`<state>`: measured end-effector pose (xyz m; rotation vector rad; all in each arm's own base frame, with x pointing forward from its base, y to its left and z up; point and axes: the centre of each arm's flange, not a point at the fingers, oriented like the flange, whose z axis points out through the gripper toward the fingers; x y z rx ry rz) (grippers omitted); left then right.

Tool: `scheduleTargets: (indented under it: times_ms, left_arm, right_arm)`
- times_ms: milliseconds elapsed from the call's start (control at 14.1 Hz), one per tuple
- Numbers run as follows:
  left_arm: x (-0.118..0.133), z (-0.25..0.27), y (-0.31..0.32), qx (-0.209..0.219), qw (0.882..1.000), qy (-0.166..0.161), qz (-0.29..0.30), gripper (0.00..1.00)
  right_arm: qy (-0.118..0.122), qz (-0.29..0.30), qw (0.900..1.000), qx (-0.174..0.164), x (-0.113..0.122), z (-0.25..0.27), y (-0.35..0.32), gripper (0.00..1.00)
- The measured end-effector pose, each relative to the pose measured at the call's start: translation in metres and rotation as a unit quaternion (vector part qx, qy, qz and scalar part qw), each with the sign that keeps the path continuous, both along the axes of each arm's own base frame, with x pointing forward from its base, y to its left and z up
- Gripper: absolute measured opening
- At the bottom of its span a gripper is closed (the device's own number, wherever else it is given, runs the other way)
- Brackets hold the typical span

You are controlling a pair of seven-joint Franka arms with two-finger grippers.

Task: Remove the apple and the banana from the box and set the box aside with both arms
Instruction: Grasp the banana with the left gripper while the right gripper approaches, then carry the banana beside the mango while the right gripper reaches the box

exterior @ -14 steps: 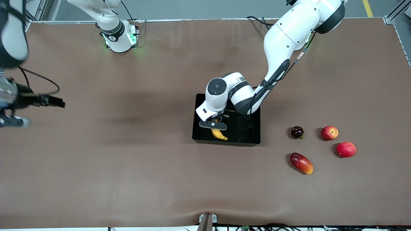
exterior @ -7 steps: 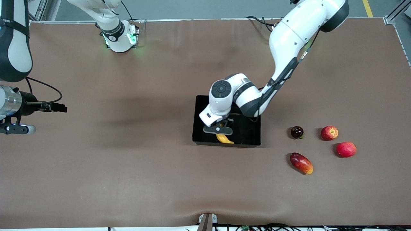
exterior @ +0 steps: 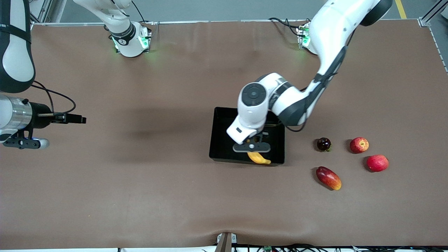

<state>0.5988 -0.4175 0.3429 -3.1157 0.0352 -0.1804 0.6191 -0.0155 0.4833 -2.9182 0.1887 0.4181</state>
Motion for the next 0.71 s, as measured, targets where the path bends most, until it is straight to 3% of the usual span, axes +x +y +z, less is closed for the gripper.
scheduleTargets:
  times_ms: [213, 354, 709]
  left_arm:
    - [0.030, 0.036, 0.058, -0.002, 1.000, -0.001, 0.013, 0.36]
    - [0.052, 0.047, 0.104, -0.002, 0.999, -0.002, 0.032, 0.36]
    - [0.102, 0.033, 0.253, 0.019, 1.000, 0.015, -0.006, 0.36]
  right_arm:
    - [0.007, -0.021, 1.000, 0.008, 0.001, 0.001, 0.039, 1.00]
    - [-0.001, -0.019, 1.000, 0.002, 0.003, -0.002, 0.091, 1.00]
    - [-0.023, -0.043, 0.999, -0.017, 0.001, -0.043, 0.237, 1.00]
